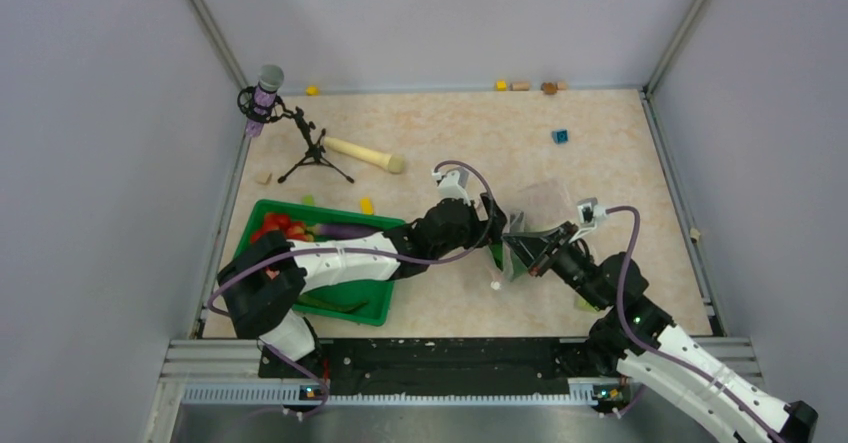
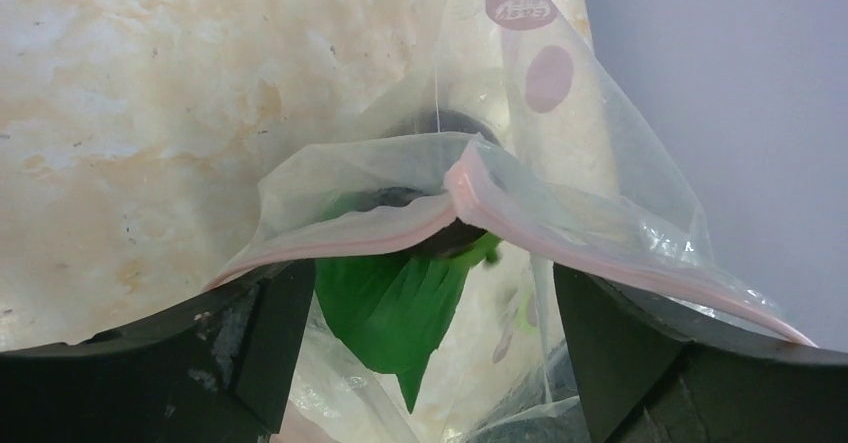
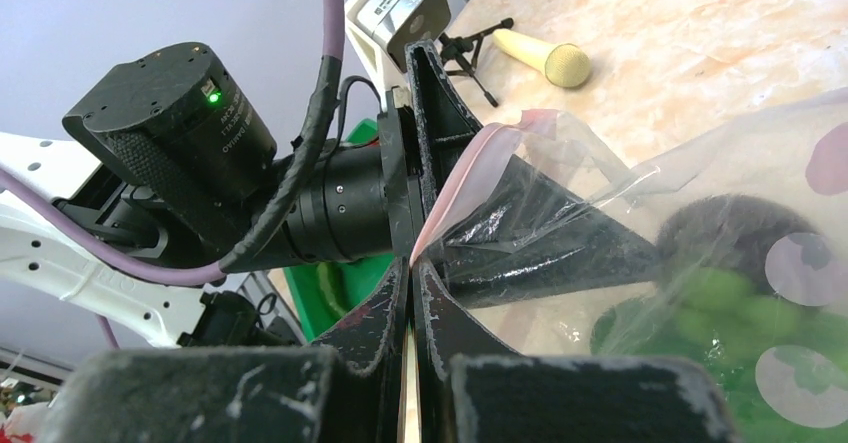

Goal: Place the food in the zip-top bag and seal the zipper

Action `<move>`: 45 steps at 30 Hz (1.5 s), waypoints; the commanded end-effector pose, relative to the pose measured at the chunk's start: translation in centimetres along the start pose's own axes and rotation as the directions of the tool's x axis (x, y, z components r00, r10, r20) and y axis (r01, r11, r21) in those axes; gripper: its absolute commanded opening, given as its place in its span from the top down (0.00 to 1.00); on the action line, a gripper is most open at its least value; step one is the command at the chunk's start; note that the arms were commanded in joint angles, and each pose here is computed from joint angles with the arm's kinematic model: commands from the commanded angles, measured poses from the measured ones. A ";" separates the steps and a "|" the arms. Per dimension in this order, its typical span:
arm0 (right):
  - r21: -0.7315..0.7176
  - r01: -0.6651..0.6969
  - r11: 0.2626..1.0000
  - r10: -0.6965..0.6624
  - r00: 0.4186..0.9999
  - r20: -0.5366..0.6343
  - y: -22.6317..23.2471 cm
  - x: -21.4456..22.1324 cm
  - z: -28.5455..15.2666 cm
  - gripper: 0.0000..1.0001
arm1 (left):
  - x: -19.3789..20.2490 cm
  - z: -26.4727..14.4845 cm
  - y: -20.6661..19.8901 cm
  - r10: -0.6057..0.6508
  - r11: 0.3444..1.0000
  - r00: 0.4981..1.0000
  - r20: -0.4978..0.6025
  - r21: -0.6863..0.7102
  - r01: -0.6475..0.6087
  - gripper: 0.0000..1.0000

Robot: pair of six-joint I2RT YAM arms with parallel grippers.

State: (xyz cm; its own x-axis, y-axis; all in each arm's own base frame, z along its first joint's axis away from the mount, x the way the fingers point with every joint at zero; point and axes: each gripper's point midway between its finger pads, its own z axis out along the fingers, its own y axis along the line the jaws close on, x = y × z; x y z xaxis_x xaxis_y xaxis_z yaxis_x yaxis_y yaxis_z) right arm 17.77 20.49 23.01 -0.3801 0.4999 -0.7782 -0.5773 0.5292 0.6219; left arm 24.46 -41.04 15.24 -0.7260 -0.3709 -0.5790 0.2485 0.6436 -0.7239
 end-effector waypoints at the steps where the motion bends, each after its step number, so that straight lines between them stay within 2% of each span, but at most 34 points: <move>1: -0.037 0.007 0.999 -0.005 0.999 0.045 1.2 -1.5 -0.1 1.00 | -1.2 -0.8 -3.3 0.033 0.996 0.999 0.011 0.082 -0.033 0.06; 19: 0.038 0.034 0.999 -0.037 0.997 0.069 -0.2 -2.1 -0.2 1.00 | -0.7 -6.7 -1.5 0.200 0.977 0.979 -0.033 0.080 -0.197 0.03; 22: 0.057 0.042 0.997 -0.046 0.996 0.070 -0.5 -2.1 -0.2 1.00 | -0.9 -8.2 0.6 0.223 0.975 0.974 -0.034 0.011 -0.223 0.03; 25: 0.067 0.052 0.996 -0.057 0.996 0.070 -0.7 -2.2 -0.2 1.00 | -1.7 -10.1 4.0 0.223 0.966 0.975 -0.006 -0.130 -0.221 0.03; 30: 0.087 0.062 0.994 -0.069 0.995 0.077 -1.1 -2.4 -0.2 1.00 | -3.7 -13.4 7.9 0.212 0.942 0.974 0.081 -0.283 -0.182 0.03; 33: 0.097 0.066 0.993 -0.073 0.994 0.079 -1.2 -2.4 -0.2 1.00 | -4.9 -15.9 10.6 0.184 0.902 0.975 0.122 -0.416 -0.118 0.03; 37: 0.102 0.072 0.992 -0.080 0.994 0.077 -1.3 -2.4 -0.2 1.00 | -6.4 -19.4 14.4 0.183 0.798 0.968 0.171 -0.601 -0.045 0.03; 45: 0.107 0.091 0.990 -0.098 0.993 0.066 -1.4 -2.4 -0.1 1.00 | -8.6 -21.8 20.5 0.066 0.639 0.975 0.211 -0.759 0.121 0.03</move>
State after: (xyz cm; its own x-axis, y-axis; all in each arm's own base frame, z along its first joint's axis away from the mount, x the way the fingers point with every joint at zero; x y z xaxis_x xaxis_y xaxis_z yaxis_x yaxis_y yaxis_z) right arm 19.18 18.85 21.15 -0.3314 0.4627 -0.8222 -0.5070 0.6477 0.5688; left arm 21.25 -13.50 13.77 -0.5750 -0.3963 -0.7158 -0.2754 0.9176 -0.2868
